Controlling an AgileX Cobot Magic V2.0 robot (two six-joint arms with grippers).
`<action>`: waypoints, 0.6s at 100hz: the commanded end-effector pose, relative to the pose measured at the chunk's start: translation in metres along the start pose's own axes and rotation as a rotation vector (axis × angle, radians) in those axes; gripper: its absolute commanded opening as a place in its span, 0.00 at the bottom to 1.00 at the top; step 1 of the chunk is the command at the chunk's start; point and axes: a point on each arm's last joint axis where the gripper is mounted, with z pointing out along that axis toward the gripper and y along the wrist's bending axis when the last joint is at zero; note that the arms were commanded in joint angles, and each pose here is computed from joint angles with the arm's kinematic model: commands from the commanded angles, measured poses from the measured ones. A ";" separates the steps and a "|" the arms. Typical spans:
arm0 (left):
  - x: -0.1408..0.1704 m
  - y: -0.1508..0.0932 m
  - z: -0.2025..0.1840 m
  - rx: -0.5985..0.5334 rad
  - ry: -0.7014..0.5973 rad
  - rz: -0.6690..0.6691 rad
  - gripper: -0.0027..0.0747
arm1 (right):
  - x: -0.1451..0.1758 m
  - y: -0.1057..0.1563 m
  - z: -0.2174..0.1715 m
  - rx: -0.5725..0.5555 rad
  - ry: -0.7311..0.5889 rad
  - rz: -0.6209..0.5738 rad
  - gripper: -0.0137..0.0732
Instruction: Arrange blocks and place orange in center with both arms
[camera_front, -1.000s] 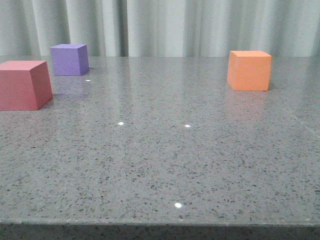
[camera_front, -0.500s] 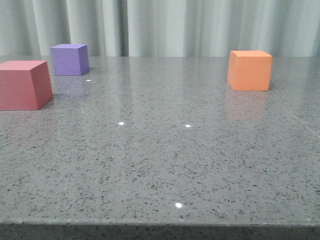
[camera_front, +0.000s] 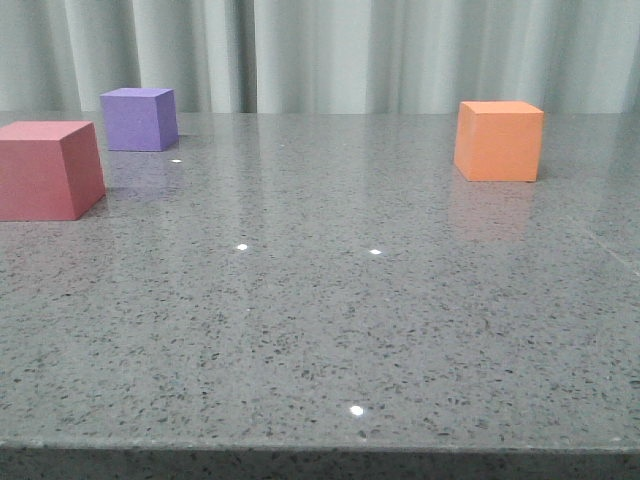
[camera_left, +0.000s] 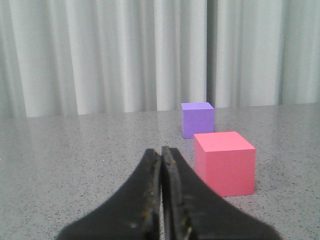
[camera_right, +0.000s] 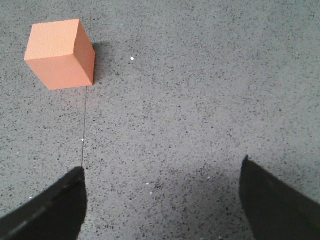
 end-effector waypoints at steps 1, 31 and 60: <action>0.005 0.000 -0.002 -0.002 -0.066 -0.003 0.01 | -0.014 0.003 -0.007 -0.032 -0.085 0.014 0.90; 0.005 0.000 -0.002 -0.002 -0.066 -0.003 0.01 | -0.042 0.033 0.006 -0.160 -0.098 -0.016 0.90; 0.005 0.000 -0.002 -0.002 -0.066 -0.003 0.01 | -0.084 0.078 0.068 -0.203 0.015 -0.072 0.90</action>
